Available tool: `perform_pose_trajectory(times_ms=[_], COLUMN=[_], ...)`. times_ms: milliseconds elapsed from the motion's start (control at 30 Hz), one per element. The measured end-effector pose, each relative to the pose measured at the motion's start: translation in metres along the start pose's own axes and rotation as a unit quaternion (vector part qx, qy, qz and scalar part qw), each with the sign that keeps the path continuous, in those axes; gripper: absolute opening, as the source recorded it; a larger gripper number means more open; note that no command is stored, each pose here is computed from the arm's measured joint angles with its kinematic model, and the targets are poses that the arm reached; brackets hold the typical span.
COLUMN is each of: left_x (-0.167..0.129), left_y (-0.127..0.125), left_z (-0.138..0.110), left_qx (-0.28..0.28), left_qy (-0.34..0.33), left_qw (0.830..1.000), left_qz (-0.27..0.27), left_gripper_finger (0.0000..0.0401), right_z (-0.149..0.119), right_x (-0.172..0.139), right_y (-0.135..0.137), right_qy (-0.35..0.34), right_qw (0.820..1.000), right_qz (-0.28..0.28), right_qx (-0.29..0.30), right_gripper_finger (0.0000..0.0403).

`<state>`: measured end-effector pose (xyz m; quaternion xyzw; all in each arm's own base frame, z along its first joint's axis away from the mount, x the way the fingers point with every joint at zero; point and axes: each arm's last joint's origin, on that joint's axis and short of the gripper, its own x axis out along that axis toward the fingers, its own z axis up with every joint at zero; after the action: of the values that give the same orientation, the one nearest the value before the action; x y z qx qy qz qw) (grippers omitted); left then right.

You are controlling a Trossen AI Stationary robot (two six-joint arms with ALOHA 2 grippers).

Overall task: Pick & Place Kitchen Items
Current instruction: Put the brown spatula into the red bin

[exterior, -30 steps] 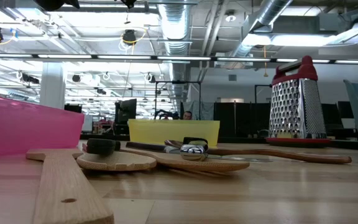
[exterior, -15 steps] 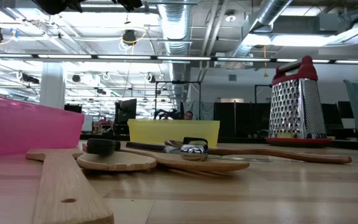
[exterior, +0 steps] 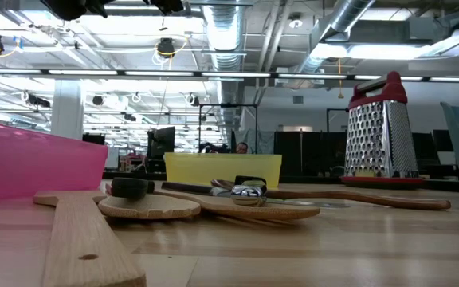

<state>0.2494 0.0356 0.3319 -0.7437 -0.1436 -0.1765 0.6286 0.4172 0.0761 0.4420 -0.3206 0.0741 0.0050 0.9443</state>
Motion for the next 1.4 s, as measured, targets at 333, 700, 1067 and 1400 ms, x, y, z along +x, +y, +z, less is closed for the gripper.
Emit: perform_pose_trajectory(times_ms=[333,700,1067,1400], left_x=[-0.001,-0.001,-0.001,-0.002], left_y=[-0.001,-0.002,-0.002,-0.004], left_z=[0.003,0.004,0.004,0.011], left_qx=[0.005,0.006,0.006,0.03], left_qy=[-0.001,0.003,0.004,-0.003], left_qw=[1.0,1.0,1.0,1.0], left_qz=[-0.003,-0.003,-0.006,-0.007], left_gripper_finger=[0.0008,0.0007,0.0007,0.0008], right_z=[0.0,0.005,0.012,0.02], right_x=[-0.001,-0.005,-0.01,-0.02], right_y=[0.004,0.014,0.026,0.027], right_qy=[0.019,0.05,0.07,0.068], right_qw=[1.0,0.998,0.995,0.995], right_qz=[-0.006,-0.031,-0.047,-0.055], right_qx=[-0.01,-0.039,-0.052,-0.052], right_gripper_finger=[0.0235,0.0235,0.0235,0.0235])
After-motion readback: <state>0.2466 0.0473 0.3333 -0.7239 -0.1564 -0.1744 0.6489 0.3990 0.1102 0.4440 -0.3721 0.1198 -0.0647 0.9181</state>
